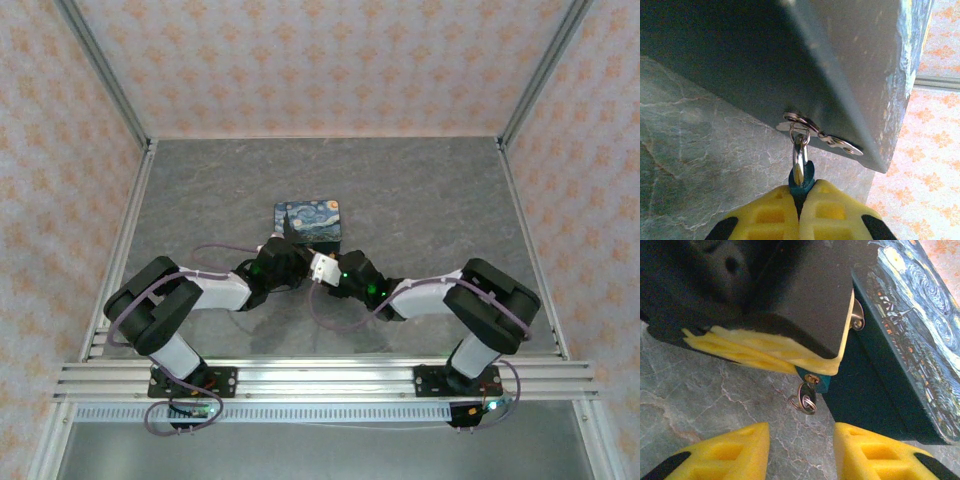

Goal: Unlock the padlock with the key

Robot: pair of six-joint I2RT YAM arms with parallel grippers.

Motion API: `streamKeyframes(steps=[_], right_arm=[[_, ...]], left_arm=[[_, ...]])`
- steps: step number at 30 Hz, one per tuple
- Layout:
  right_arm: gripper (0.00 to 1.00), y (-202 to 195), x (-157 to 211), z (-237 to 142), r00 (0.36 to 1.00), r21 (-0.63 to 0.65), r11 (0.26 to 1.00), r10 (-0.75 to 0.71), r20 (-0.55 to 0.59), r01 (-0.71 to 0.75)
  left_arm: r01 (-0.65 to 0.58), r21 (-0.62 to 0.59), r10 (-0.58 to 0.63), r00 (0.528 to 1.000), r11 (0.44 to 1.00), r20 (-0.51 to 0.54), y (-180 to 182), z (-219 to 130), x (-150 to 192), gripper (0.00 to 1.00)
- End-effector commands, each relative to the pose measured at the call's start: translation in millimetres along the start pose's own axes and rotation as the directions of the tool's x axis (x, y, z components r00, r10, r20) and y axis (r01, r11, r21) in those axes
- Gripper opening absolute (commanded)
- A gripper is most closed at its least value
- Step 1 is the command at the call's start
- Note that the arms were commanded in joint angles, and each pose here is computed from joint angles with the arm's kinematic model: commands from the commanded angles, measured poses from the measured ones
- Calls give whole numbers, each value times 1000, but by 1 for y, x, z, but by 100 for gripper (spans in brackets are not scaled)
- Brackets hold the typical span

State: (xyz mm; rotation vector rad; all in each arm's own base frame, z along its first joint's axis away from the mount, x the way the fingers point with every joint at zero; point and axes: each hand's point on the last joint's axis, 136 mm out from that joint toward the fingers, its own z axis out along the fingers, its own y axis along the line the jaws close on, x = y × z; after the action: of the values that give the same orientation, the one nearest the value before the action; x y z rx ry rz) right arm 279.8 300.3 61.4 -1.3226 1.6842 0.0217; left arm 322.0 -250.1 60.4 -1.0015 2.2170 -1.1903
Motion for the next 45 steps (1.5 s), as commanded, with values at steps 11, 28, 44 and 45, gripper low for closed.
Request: streamKeyframes(steps=[11, 28, 44, 45], right_arm=[[27, -5, -15, 10, 997, 37, 998, 41, 65, -43], [22, -4, -26, 9, 988, 39, 998, 36, 152, -43], [27, -11, -6, -5, 992, 64, 997, 25, 120, -33], [29, -11, -5, -7, 993, 63, 998, 24, 119, -31]], left_arm=[[-3, 51, 4, 1000, 999, -18, -21, -2, 6, 0], [21, 67, -18, 999, 998, -45, -21, 0, 10, 0], [27, 60, -25, 999, 998, -34, -19, -1, 8, 0], [26, 57, -24, 999, 998, -33, -18, -1, 8, 0]])
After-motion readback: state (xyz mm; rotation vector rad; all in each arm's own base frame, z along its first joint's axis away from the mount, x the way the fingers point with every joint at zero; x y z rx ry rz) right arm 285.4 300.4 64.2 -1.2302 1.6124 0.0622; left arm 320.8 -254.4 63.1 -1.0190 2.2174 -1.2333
